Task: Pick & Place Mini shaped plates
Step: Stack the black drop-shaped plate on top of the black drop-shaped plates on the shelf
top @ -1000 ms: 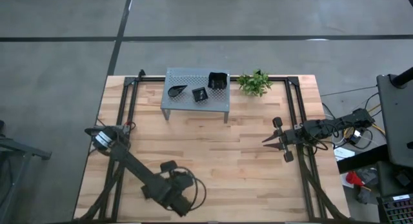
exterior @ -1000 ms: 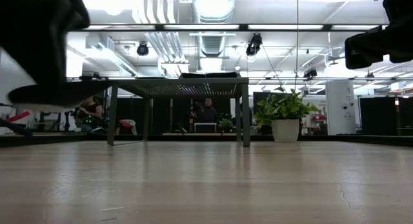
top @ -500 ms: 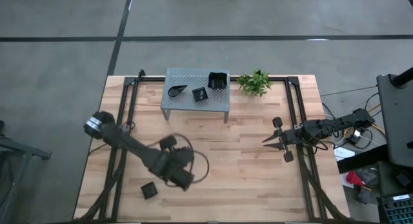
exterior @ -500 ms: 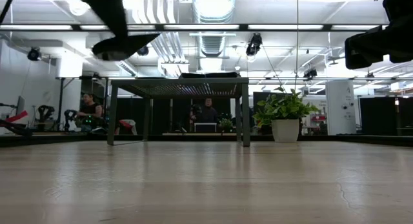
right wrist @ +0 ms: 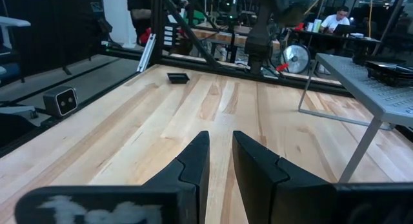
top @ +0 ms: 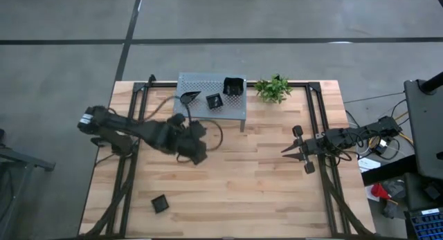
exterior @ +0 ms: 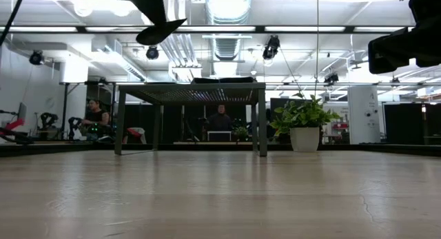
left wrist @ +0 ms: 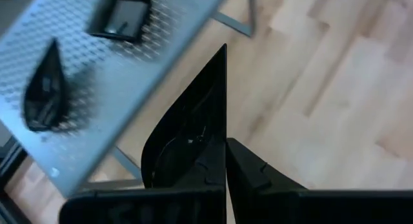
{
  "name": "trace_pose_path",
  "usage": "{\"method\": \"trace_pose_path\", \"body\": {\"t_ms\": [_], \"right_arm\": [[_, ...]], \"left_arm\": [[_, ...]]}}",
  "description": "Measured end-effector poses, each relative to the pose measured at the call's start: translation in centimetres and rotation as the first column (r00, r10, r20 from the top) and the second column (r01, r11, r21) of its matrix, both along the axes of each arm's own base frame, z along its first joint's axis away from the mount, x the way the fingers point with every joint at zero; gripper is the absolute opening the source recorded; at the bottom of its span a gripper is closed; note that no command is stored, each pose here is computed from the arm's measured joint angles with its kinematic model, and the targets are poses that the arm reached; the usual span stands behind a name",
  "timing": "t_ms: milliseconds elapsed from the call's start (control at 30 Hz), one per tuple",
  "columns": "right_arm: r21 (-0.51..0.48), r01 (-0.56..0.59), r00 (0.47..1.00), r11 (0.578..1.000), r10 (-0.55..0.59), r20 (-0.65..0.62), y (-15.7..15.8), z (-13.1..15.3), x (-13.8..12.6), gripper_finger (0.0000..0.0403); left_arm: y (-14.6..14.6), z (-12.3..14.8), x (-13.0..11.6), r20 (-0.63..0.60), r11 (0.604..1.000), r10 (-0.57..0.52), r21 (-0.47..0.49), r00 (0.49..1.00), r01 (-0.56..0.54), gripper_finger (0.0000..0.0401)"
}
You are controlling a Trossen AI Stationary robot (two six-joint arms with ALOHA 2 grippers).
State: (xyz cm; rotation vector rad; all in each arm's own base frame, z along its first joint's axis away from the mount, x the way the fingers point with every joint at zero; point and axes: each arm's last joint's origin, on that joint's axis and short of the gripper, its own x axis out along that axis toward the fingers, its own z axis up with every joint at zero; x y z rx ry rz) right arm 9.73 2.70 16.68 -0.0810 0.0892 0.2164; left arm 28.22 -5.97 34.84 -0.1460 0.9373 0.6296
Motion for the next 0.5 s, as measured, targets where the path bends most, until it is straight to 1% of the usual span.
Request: {"method": "trace_pose_path", "body": {"t_ms": [233, 500], "right_arm": [[0.000, -0.001, 1.000, 1.000, 0.001, 0.000, 0.0, 0.0, 0.0, 0.0063], [0.000, 0.000, 1.000, 1.000, 0.000, 0.000, 0.0, 0.0, 0.0, 0.0063]], "left_arm": [[3.6, 1.8, -1.1, 0.044, 0.998, 0.060, 0.017, 0.997, -0.061, 0.0000], [6.5, 3.4, -2.0, 0.067, 0.994, 0.093, 0.049, 0.993, -0.097, 0.0000]]}}
